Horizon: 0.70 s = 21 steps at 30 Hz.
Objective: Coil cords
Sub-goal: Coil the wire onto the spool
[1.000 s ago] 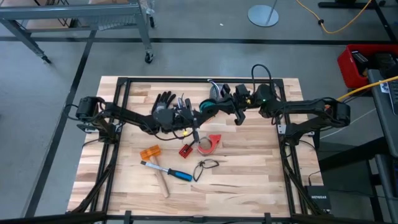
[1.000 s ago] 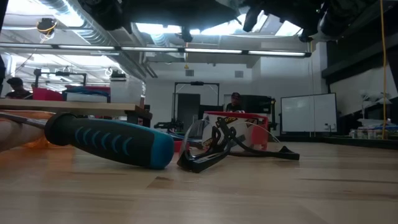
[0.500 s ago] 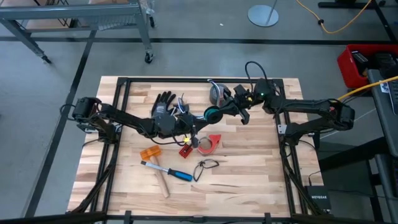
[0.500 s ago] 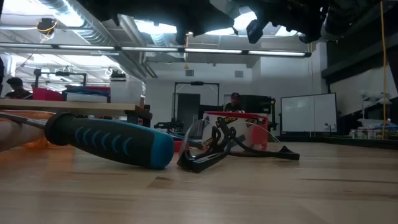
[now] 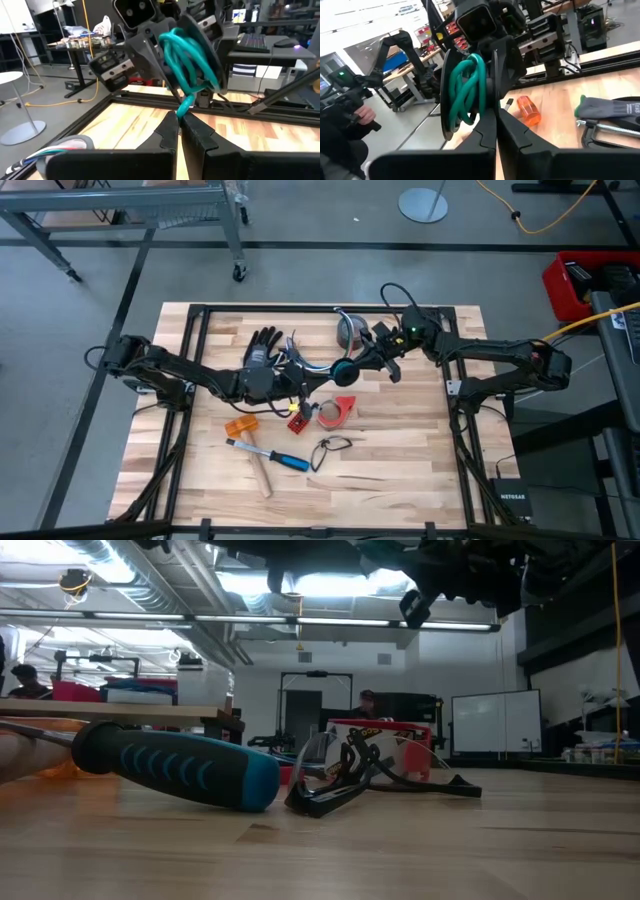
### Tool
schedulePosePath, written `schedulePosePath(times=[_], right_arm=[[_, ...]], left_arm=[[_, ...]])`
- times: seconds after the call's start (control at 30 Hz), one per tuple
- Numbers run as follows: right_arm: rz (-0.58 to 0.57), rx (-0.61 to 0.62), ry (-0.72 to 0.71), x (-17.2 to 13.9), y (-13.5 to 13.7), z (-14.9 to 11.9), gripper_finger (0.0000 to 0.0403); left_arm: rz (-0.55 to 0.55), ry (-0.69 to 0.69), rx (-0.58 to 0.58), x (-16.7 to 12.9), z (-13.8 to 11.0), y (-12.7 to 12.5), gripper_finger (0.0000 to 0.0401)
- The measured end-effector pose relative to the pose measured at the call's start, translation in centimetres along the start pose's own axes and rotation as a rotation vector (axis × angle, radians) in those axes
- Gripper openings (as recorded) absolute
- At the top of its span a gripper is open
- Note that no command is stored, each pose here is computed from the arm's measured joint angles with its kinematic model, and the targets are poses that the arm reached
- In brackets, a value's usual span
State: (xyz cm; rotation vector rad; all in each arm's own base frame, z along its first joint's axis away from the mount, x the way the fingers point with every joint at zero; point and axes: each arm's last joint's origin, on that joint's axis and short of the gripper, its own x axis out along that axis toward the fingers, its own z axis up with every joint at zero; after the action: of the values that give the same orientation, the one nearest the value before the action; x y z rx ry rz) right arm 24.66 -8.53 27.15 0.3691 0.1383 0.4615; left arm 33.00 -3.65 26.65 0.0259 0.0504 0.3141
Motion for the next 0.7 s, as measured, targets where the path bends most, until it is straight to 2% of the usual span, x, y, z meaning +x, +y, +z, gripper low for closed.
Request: schedulePosePath(times=[0.3,0.7], right_arm=[[0.003,0.027,0.047,0.0,-0.13,-0.6,0.0002],[-0.01,-0.011,0.049,-0.01,-0.19,-0.66,0.0002]], left_arm=[[0.013,-0.003,0.001,-0.02,0.04,0.04,0.0003],[0.012,-0.007,-0.032,-0.06,0.11,0.0,0.0003]])
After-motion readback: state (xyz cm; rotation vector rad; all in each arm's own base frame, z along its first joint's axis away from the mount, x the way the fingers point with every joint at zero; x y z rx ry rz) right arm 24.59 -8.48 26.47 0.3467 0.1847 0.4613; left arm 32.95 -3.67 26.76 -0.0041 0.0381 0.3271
